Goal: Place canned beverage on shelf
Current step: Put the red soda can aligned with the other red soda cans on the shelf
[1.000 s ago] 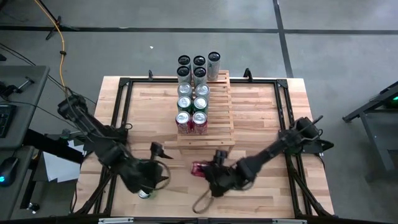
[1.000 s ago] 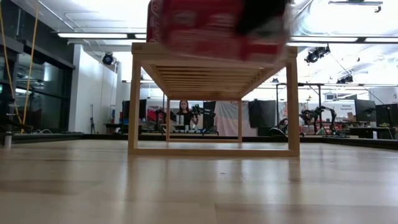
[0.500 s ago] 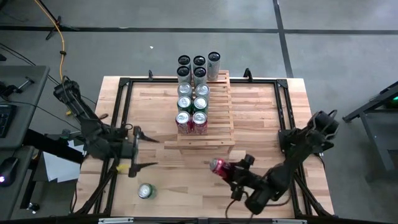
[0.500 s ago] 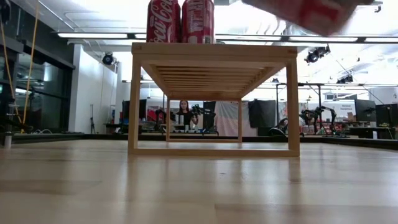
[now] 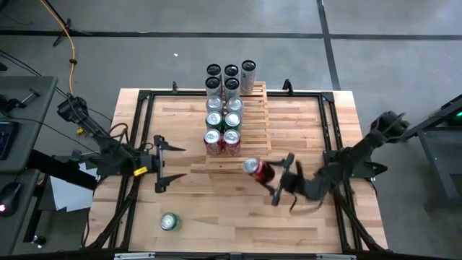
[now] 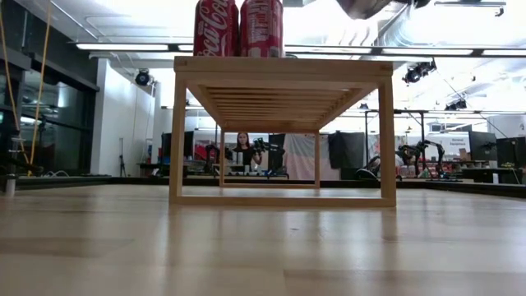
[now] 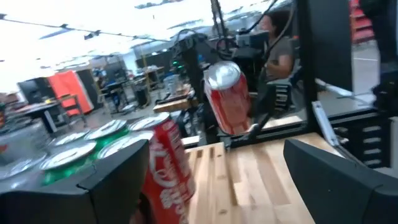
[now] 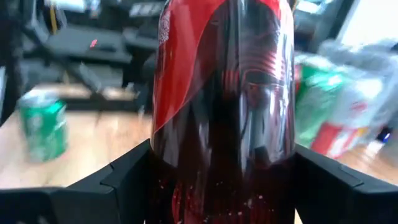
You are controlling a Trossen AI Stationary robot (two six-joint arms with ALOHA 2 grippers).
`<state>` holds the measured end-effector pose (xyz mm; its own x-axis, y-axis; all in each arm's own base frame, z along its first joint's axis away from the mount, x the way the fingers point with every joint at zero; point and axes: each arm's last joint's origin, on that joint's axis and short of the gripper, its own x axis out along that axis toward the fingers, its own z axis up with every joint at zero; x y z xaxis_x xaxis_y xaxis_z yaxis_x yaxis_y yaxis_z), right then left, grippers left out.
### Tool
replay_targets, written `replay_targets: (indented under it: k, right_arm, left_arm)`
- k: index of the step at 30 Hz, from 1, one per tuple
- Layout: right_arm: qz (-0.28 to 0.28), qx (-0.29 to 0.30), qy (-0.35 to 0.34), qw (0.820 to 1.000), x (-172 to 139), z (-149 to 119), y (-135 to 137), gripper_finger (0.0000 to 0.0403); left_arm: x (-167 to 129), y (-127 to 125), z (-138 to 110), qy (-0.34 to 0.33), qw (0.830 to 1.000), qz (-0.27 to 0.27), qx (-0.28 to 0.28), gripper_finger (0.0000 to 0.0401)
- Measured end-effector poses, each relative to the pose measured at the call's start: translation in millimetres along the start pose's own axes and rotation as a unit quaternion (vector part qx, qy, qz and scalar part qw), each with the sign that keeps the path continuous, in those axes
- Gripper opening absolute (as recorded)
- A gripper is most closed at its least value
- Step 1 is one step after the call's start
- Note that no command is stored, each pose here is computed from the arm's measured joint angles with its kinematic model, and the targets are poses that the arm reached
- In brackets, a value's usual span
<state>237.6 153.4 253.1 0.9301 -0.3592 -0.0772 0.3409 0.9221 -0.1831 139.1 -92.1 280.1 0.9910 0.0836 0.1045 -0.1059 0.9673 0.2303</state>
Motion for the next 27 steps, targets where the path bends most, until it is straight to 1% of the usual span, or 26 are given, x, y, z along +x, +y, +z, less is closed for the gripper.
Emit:
replay_targets:
  k: [2,5,7,10,12,14,21,27]
  right_arm:
    - [-0.007,0.008,-0.036,0.999,3,-3,-18,0.0287]
    - [-0.002,0.030,-0.103,0.994,3,-8,-45,0.0287]
    - [0.016,0.043,-0.145,0.988,4,-16,-60,0.0287]
    - [0.040,0.058,-0.179,0.981,9,-33,-77,0.0287]
    - [0.057,0.072,-0.186,0.978,15,-41,-85,0.0287]
    - [0.064,0.073,-0.182,0.979,23,-47,-88,0.0287]
    - [0.042,0.071,-0.196,0.977,42,-55,-92,0.0287]
    - [0.054,0.085,-0.194,0.976,51,-62,-97,0.0287]
  left_arm:
    - [2,3,-5,0.001,1.000,0.013,-0.006,0.0362]
    - [4,7,-10,-0.006,1.000,0.020,-0.013,0.0362]
    - [4,8,-14,-0.010,1.000,0.016,-0.015,0.0362]
    - [7,11,-15,-0.013,1.000,0.009,-0.014,0.0362]
    - [8,12,-16,-0.014,1.000,0.011,-0.016,0.0362]
    - [9,13,-16,-0.013,1.000,0.014,-0.019,0.0362]
    - [11,16,-18,-0.008,1.000,0.019,-0.012,0.0362]
    - [13,18,-25,0.023,0.999,0.024,0.004,0.0362]
